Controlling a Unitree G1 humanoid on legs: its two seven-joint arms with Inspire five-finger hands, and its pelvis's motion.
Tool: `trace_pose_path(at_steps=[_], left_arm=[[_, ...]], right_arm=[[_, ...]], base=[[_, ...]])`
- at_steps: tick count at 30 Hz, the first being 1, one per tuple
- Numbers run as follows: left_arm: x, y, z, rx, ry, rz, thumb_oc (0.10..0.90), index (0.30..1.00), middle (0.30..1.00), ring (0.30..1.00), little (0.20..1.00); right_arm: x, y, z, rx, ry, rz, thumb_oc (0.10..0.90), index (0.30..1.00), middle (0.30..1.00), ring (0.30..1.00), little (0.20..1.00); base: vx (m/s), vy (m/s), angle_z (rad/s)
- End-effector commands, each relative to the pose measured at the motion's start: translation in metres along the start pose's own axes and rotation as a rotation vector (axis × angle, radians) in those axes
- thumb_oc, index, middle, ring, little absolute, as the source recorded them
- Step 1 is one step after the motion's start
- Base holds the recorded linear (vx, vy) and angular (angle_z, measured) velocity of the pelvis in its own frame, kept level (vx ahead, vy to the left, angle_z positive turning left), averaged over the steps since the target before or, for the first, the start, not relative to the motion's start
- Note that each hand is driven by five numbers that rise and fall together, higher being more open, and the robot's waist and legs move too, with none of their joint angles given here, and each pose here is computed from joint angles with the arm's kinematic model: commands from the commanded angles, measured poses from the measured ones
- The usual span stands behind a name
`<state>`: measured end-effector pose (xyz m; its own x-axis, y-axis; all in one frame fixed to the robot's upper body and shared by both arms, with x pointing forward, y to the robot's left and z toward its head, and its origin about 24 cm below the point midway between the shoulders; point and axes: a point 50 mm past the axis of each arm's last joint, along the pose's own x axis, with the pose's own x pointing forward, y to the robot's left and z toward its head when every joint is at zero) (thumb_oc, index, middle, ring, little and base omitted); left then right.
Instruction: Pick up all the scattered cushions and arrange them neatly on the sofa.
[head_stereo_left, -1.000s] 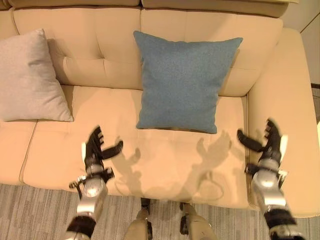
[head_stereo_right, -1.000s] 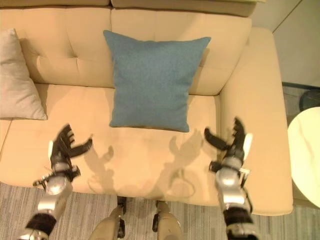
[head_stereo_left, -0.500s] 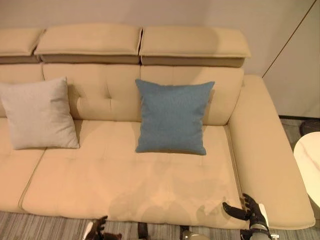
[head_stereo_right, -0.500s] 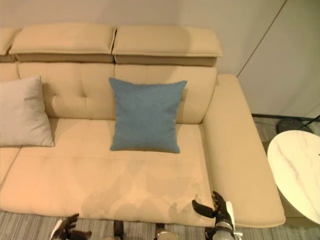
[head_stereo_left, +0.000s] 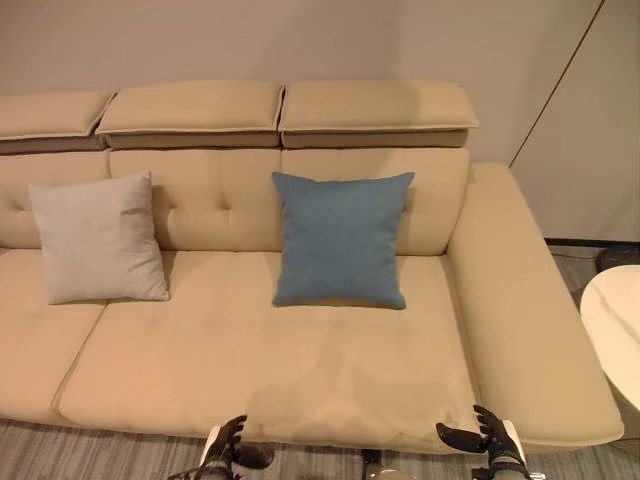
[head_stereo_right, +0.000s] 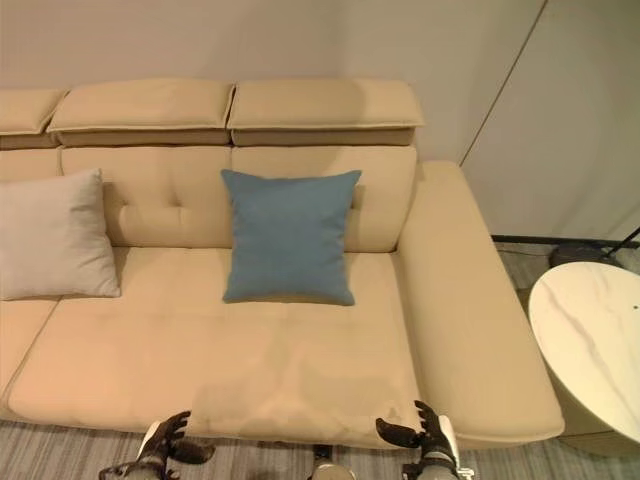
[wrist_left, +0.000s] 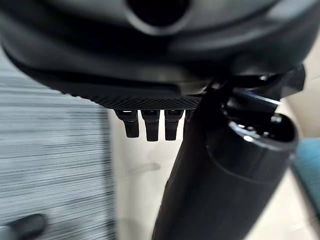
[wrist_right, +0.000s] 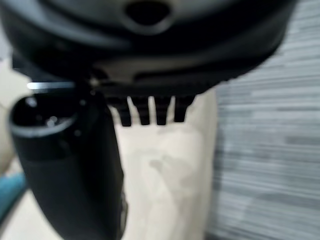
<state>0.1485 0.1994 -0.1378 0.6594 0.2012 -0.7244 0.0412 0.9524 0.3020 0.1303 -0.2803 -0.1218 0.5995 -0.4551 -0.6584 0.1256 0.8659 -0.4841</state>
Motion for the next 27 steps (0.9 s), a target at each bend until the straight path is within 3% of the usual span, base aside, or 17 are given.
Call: trace_pose_path(at_steps=[1, 11, 27], left_arm=[[0.002, 0.029, 0.009, 0.032, -0.079, 0.086, 0.800, 0.900, 0.900, 0.900, 0.900], [0.002, 0.041, -0.007, 0.091, 0.014, 0.123, 0.800, 0.900, 0.900, 0.900, 0.900], [-0.006, 0.036, -0.041, 0.069, 0.172, 0.116, 0.800, 0.900, 0.900, 0.900, 0.900]], right_arm=[[0.007, 0.007, 0.031, -0.018, -0.103, 0.005, 0.800, 0.900, 0.900, 0.900, 0.900], [0.005, 0.023, 0.009, -0.099, 0.025, 0.057, 0.800, 0.900, 0.900, 0.900, 0.900], [0.002, 0.026, -0.009, -0.136, 0.114, 0.085, 0.800, 0.900, 0.900, 0.900, 0.900]], base=[[-0.36, 0.170, -0.20], [-0.34, 0.048, -0.15], [-0.04, -0.093, -0.10]])
